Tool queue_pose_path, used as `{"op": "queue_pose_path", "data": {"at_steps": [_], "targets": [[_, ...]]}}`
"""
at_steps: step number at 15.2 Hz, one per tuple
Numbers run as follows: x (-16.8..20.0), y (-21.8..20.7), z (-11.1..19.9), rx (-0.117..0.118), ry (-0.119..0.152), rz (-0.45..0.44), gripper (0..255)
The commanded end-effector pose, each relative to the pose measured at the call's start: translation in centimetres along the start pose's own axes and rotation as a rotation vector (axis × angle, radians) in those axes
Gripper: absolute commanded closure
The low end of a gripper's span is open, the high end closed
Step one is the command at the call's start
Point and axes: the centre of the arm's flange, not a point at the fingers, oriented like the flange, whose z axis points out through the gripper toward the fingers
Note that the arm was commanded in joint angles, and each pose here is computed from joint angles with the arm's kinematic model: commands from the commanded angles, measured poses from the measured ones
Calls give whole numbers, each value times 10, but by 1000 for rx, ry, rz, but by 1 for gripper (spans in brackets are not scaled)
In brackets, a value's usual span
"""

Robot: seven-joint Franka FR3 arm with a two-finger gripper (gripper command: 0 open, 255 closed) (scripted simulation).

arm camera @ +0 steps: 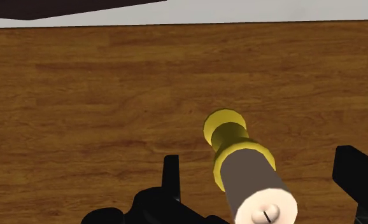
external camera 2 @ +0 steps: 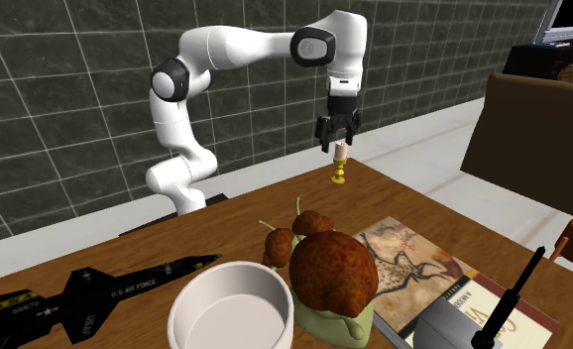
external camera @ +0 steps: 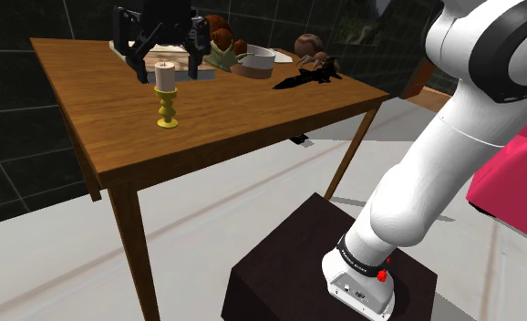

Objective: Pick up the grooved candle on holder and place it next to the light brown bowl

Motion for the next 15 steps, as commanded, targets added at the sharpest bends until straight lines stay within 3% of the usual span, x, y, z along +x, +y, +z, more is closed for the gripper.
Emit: {"op": "queue_pose_path", "data": {"at_steps": [1,9,10,15], "targets": [[1,0,10,0,0,0,0],[1,0,13,0,0,0,0],[1,0,13,0,0,0,255],[1,0,13,0,0,0,255]]}}
